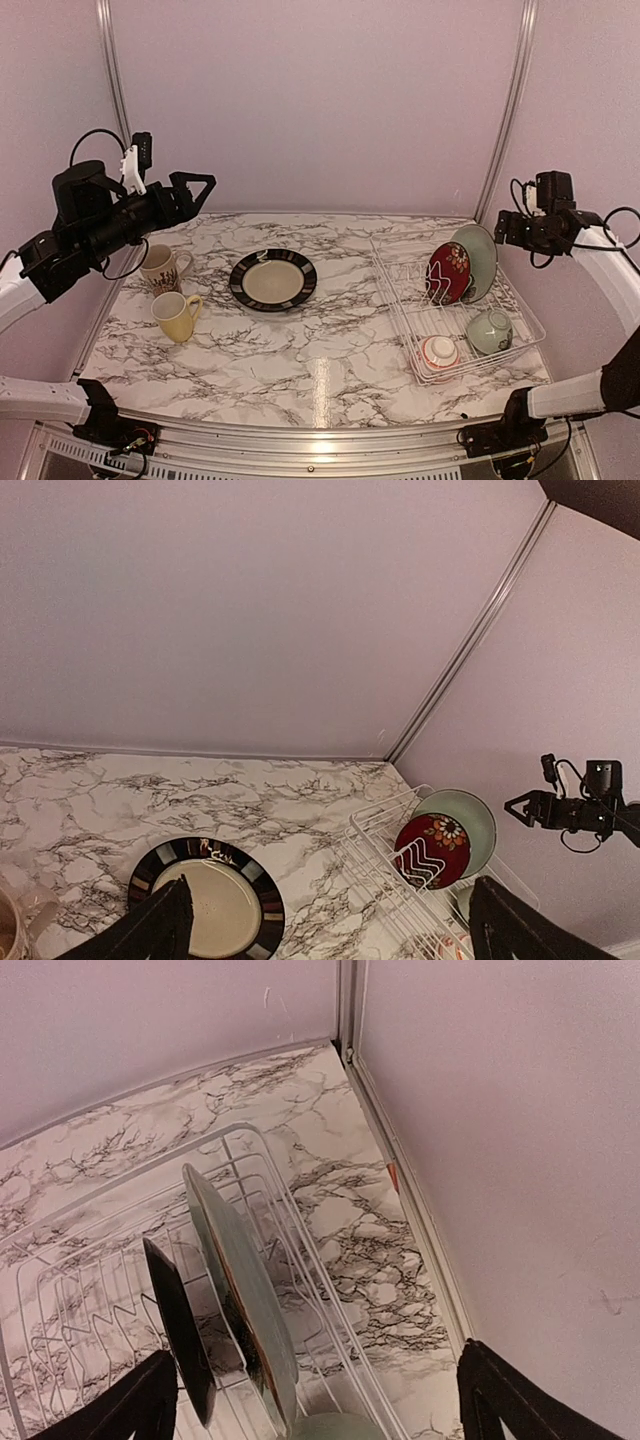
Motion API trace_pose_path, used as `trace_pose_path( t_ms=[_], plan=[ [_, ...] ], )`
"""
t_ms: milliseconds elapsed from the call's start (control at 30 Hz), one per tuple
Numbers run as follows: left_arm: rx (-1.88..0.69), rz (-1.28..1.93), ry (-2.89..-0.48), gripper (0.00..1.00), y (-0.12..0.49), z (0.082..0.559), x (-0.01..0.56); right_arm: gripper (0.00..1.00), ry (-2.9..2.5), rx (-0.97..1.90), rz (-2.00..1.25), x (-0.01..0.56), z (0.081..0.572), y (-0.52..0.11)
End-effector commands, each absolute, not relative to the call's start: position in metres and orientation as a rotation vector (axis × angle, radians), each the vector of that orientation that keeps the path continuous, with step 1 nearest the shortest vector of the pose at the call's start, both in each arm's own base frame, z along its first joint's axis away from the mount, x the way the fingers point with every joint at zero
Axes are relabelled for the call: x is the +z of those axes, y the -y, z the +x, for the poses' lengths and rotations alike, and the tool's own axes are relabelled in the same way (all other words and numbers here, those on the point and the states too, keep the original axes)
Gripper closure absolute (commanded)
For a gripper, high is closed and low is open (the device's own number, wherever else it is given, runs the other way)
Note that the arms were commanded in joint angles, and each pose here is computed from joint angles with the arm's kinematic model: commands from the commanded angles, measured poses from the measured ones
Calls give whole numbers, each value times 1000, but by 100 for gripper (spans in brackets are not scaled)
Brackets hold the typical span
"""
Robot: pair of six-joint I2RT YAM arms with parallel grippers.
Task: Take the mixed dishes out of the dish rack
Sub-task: Grab the plate from the dish rack.
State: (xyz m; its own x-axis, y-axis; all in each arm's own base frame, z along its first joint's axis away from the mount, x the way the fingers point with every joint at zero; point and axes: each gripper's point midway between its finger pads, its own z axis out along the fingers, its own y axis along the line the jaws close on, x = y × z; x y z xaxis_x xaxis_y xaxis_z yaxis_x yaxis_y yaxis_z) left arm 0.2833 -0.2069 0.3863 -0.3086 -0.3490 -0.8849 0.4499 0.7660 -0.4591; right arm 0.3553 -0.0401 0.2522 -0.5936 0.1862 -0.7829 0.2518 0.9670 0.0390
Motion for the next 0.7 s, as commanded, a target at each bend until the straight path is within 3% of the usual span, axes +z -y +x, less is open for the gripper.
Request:
trace_pose_path(
  t_ms=[0, 233, 333, 567, 667],
  plan=[
    [-857, 98, -1698, 1, 211, 275, 384, 8, -2318, 39, 244, 231, 356, 20],
    [-901, 98, -1700, 1, 211, 268, 379, 17, -2337, 11, 249, 225, 370, 24],
    [-924, 102, -1674, 1, 214, 268, 387, 30, -2307, -30, 264, 232, 380, 32],
    [-953, 106, -1659, 1, 217, 268, 393, 33, -2354, 13, 220, 212, 403, 25],
    [-957, 101, -1659, 1, 217, 267, 393, 41, -2367, -4, 208, 202, 412, 26]
  ],
)
